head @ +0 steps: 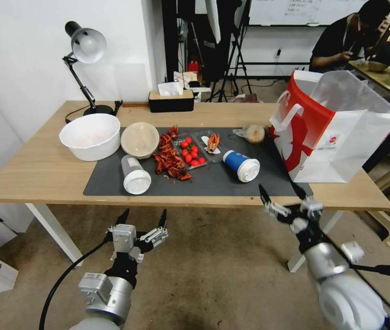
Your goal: Pick up the trash from the table and place it into the takeout bag.
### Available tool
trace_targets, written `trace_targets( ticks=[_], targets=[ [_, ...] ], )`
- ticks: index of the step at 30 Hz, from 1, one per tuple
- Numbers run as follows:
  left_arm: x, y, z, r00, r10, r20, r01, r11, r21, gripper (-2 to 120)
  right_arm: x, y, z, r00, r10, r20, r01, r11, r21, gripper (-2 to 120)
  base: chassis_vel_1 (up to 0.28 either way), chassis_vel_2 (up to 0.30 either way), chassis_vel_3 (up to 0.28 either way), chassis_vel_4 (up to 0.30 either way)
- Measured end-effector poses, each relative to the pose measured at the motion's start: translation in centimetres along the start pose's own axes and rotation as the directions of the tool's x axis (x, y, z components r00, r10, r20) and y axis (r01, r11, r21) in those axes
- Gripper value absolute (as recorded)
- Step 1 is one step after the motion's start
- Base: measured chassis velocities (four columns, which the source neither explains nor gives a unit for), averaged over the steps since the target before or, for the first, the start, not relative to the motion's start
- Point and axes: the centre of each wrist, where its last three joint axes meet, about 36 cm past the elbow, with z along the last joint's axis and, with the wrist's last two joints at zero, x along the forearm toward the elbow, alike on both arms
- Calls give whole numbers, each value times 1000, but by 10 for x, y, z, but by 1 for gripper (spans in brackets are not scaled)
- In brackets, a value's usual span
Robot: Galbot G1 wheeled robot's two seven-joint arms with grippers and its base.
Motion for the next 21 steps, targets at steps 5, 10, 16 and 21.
trace_targets(
  ticks=[5,10,16,21],
  targets=[
    [2,-1,0,1000,-1,-3,1,1000,2,100,-23,-8,-13,1000,-27,-3,27,1000,-12,100,0,0,0,0],
    [2,-2,0,1000,-4,-2,4,1000,3,100,-61,-17,-24,997,-77,4,77,997,-21,100,0,0,0,0],
    [4,-2,0,1000,-9,-3,9,1000,-4,100,-104,-22,-20,990,-131,-45,130,991,-21,100,0,0,0,0],
    [4,-1,0,1000,-12,-3,12,1000,-5,100,-119,-24,-17,983,-134,-126,132,991,-23,100,0,0,0,0]
  ],
)
